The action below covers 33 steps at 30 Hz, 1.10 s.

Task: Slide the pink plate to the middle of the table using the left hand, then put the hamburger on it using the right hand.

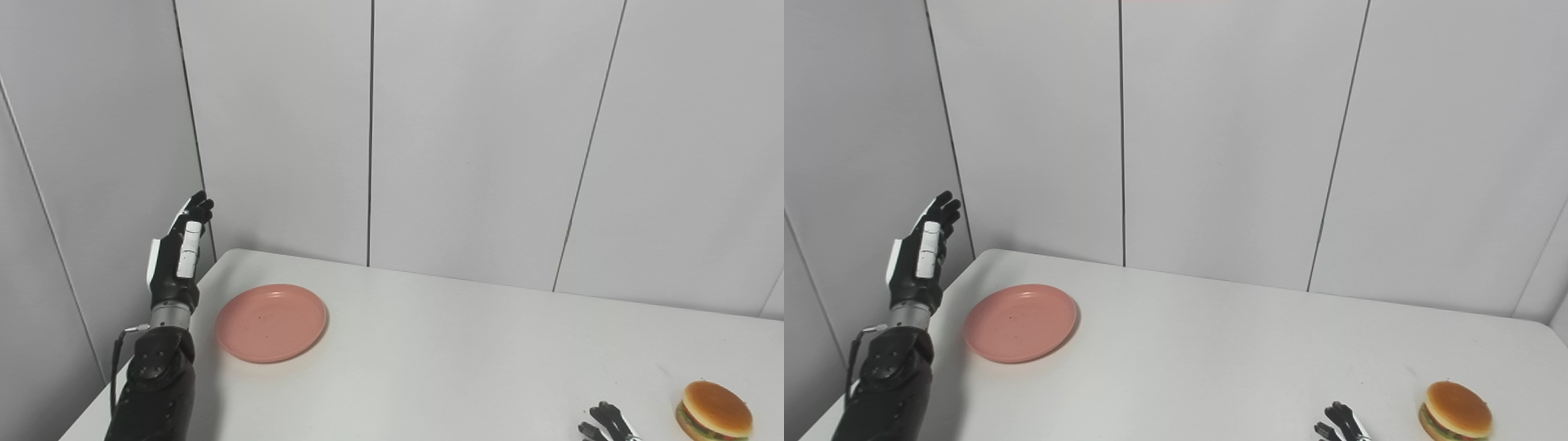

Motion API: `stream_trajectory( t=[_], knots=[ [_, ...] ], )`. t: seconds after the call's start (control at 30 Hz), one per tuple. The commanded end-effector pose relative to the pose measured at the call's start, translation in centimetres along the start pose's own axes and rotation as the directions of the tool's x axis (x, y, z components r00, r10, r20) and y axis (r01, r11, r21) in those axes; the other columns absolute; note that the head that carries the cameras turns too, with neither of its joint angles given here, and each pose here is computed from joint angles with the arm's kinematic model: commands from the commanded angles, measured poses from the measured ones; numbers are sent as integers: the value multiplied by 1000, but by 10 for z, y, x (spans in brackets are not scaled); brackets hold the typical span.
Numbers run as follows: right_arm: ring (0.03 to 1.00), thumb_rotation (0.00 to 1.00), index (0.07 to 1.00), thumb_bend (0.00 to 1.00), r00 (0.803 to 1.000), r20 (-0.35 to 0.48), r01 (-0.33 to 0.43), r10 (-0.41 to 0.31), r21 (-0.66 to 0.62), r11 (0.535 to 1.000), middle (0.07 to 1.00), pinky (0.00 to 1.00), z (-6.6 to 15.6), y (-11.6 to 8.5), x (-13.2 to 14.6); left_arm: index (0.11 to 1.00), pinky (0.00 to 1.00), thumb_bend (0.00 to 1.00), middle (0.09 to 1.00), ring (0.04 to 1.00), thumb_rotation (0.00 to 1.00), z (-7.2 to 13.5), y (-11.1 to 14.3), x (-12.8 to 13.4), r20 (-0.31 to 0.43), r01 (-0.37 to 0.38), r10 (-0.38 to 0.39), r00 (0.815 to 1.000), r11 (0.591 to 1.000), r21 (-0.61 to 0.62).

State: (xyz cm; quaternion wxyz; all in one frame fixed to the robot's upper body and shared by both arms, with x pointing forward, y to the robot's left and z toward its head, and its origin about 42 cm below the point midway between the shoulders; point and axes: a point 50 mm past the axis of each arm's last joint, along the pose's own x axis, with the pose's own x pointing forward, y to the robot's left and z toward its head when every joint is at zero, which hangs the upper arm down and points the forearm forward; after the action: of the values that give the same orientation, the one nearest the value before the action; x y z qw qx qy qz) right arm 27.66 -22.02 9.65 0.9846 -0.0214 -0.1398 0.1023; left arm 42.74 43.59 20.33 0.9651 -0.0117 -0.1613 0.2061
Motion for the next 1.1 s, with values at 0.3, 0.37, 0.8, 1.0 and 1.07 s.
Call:
stream_trajectory(
  t=[0.3, 0.37, 0.8, 1.0, 1.07],
  knots=[
    [835, 1000, 898, 769, 971, -236, 40, -34, 20, 999, 893, 813, -40, -7, -1, 928, 1000, 1000, 967, 997, 998, 11, 29, 44, 13, 23, -23, 1000, 1000, 0],
    [834, 1000, 903, 766, 971, -237, 41, -34, 25, 999, 895, 816, -40, -7, -2, 925, 1000, 1000, 967, 997, 1000, 3, 30, 43, -21, 19, -19, 1000, 1000, -12],
    [817, 1000, 893, 809, 969, -244, 43, -37, 15, 999, 890, 798, -38, -6, -3, 889, 1000, 1000, 953, 985, 966, -31, 27, 41, -145, -12, 5, 989, 999, -48],
    [815, 1000, 893, 806, 970, -241, 44, -39, 16, 999, 887, 792, -37, -6, -4, 912, 1000, 1000, 929, 972, 971, -42, 20, 36, -196, 16, -21, 980, 1000, -27],
    [813, 1000, 891, 802, 970, -240, 44, -39, 17, 999, 886, 791, -36, -5, -4, 911, 1000, 1000, 926, 969, 972, -45, 17, 34, -208, 20, -24, 978, 1000, -18]
  ],
)
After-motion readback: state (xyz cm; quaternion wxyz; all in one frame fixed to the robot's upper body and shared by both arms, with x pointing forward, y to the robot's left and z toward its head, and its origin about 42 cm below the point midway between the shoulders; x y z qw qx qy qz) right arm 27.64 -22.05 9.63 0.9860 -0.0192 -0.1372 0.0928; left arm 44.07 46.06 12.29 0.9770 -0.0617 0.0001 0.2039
